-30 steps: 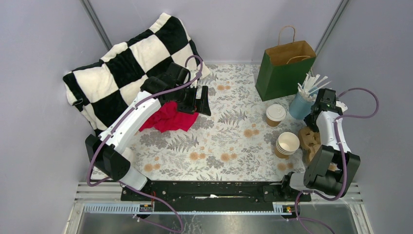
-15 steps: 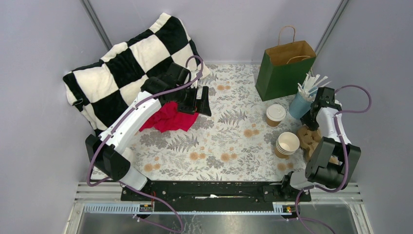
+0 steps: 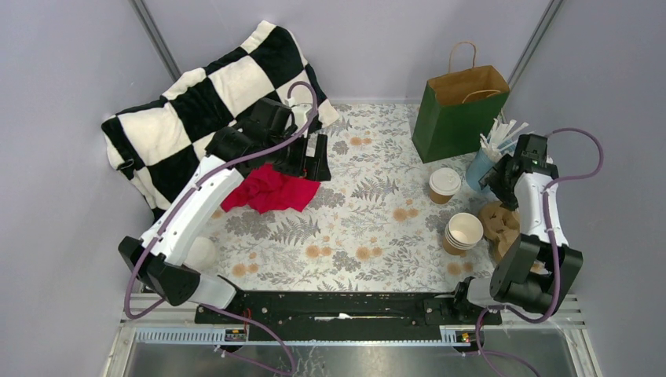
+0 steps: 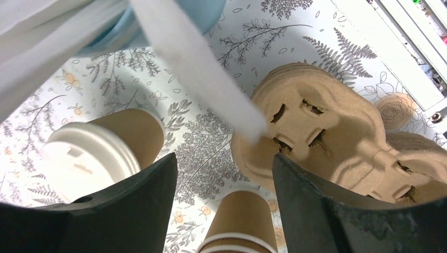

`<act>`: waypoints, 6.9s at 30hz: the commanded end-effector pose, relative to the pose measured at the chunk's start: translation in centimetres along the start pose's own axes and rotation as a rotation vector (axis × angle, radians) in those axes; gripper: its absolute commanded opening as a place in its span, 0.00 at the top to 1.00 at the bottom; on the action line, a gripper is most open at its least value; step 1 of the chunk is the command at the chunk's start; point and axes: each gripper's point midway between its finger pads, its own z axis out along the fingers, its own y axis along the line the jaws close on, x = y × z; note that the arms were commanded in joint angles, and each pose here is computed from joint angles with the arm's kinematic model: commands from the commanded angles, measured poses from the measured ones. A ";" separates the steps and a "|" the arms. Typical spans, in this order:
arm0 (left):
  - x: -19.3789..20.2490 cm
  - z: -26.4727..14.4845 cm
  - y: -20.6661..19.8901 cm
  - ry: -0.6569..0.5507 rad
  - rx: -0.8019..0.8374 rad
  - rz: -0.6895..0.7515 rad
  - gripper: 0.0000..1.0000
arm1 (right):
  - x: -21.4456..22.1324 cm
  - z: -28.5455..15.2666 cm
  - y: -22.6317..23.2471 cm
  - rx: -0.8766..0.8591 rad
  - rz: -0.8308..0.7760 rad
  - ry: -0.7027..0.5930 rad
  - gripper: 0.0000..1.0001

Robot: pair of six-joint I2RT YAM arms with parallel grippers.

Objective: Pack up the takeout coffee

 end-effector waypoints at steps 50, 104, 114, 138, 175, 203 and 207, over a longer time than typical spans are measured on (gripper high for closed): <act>-2.9 1.9 6.0 -0.048 -0.081 -0.066 0.01 | -0.7 2.0 -3.8 0.070 0.174 0.212 0.35; -2.3 1.6 4.7 -0.043 -0.023 -0.070 0.01 | 2.2 -0.5 -4.2 0.160 -0.141 0.210 0.88; -2.0 1.1 3.6 -0.051 -0.012 -0.033 0.01 | 1.3 -1.4 -3.9 0.158 -0.187 0.159 1.00; -0.9 0.0 1.1 -0.066 -0.042 0.098 0.01 | -0.6 -3.1 -4.3 0.338 -0.364 -0.026 1.00; -0.7 0.7 1.6 -0.047 -0.057 0.095 0.01 | 1.4 -3.1 -2.5 0.379 -0.435 0.041 0.70; -0.8 0.7 2.0 -0.046 -0.071 0.094 0.01 | 1.7 1.4 0.8 -0.158 -0.221 0.148 0.23; -0.9 0.6 2.2 -0.048 -0.072 0.092 0.01 | 2.6 2.3 0.3 -0.137 -0.216 0.182 0.40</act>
